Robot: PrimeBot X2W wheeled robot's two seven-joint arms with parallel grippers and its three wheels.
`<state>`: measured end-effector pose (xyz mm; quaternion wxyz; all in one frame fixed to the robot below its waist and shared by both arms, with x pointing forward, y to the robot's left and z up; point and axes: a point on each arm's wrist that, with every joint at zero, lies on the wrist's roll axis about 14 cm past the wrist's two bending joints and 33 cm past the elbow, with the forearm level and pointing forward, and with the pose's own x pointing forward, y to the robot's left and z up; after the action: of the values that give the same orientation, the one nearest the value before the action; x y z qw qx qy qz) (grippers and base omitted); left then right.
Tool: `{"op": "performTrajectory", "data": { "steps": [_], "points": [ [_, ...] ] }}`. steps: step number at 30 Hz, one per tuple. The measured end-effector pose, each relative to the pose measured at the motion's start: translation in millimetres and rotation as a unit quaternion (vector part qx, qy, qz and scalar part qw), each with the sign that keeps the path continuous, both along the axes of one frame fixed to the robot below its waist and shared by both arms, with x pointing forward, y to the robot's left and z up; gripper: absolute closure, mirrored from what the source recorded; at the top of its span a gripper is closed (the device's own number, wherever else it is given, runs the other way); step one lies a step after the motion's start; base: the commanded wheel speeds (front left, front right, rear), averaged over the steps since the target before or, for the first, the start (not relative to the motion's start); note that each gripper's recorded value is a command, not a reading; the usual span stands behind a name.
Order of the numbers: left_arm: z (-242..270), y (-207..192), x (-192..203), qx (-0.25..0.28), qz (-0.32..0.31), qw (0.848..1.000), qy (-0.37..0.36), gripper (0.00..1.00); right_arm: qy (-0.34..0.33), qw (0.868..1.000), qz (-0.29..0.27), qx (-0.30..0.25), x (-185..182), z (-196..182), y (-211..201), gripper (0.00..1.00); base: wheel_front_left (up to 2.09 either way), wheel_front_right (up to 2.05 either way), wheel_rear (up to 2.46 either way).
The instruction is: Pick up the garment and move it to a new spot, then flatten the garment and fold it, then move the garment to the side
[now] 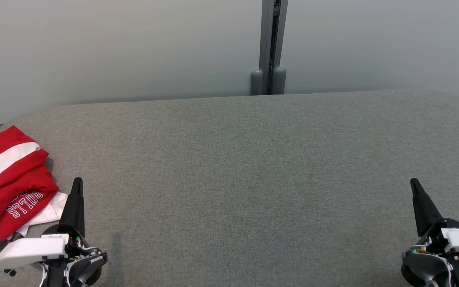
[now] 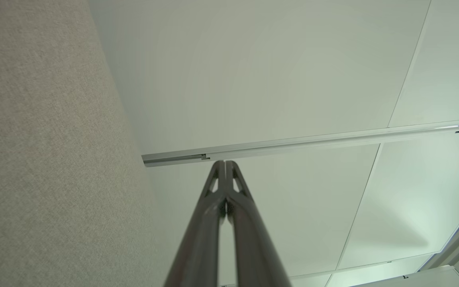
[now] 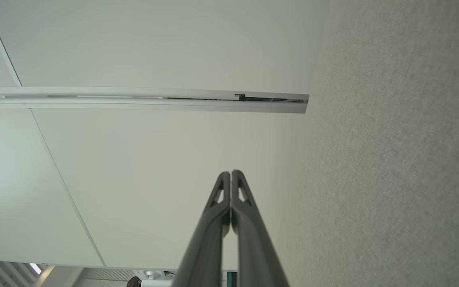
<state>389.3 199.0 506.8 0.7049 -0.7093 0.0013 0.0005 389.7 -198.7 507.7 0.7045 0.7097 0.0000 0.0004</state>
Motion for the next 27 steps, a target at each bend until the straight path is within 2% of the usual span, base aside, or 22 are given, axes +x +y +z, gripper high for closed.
{"op": "performTrajectory", "data": {
  "steps": [27],
  "points": [
    [0.0,0.0,0.0,0.0,0.0,1.0,0.0,1.0,0.0,1.0,0.0,0.0,0.0,0.0,0.0,1.0,0.0,0.0,0.0]
  ]
}}
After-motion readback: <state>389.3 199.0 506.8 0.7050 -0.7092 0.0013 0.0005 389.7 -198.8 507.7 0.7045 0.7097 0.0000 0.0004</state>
